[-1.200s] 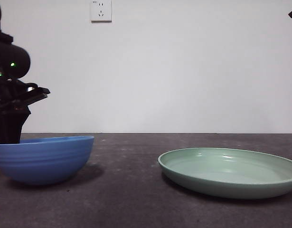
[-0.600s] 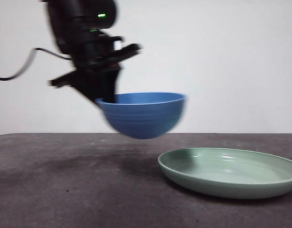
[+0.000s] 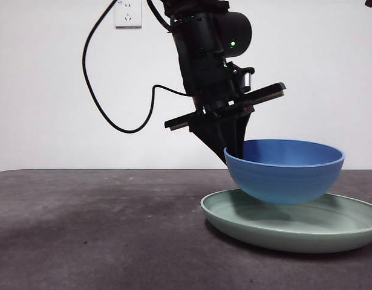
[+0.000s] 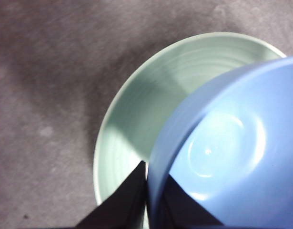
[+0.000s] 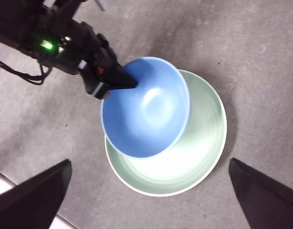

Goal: Pick up the blue bowl, put it on the green plate, put it on desk

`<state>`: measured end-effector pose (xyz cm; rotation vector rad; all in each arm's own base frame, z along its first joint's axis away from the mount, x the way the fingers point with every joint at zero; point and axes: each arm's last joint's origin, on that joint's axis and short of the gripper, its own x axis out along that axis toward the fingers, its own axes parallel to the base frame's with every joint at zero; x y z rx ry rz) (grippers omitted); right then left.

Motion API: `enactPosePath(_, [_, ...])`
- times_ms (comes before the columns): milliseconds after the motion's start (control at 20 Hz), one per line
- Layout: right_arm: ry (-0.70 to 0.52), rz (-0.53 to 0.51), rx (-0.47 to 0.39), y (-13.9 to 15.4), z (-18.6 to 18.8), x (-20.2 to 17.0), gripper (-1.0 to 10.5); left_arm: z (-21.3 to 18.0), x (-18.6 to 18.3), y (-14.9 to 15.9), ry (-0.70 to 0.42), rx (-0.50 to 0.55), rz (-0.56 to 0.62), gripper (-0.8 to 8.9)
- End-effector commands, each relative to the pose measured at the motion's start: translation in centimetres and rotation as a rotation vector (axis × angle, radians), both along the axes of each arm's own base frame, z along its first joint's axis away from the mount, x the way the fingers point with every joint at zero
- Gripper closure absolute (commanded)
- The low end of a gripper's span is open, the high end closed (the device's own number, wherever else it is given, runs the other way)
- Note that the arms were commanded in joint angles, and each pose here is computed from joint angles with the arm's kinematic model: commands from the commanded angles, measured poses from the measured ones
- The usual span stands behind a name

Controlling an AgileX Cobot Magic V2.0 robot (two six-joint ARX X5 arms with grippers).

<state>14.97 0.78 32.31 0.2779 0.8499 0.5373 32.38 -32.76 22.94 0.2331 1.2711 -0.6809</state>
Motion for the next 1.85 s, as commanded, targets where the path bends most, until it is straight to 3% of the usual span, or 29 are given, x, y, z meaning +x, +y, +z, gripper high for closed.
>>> enactPosePath(50, [-0.026,0.008,-0.009,0.0,0.5,0.1,4.0,-1.3,0.0,-0.7,0.029,0.039,-0.010,8.04])
enactPosePath(650, [-0.021,0.009,-0.005,0.0,0.5,0.1,4.0,-2.4,-0.2,-1.0,0.061,0.067,-0.012,7.72])
enactPosePath(750, [-0.021,0.010,-0.006,0.0,0.5,0.1,4.0,-2.3,-0.2,-1.0,0.060,0.066,-0.013,6.53])
enactPosePath(900, [-0.022,0.009,-0.006,0.0,0.5,0.1,4.0,-1.3,0.0,-1.0,0.050,0.058,-0.012,2.79])
enactPosePath(1000, [-0.023,0.009,-0.006,0.0,0.5,0.1,4.0,0.0,0.1,-1.0,0.037,0.051,-0.026,1.82])
enactPosePath(1350, [-0.023,0.010,-0.006,0.0,0.5,0.1,4.0,7.7,-0.5,1.6,0.014,0.102,-0.095,1.84])
enactPosePath(1550, [-0.022,0.010,-0.006,0.0,0.5,0.1,4.0,14.4,-2.7,4.8,-0.109,-0.006,-0.073,1.88])
enactPosePath(1850, [-0.014,0.010,-0.006,0.0,0.4,0.0,4.0,23.8,-10.2,11.9,-0.313,-0.159,-0.072,1.88])
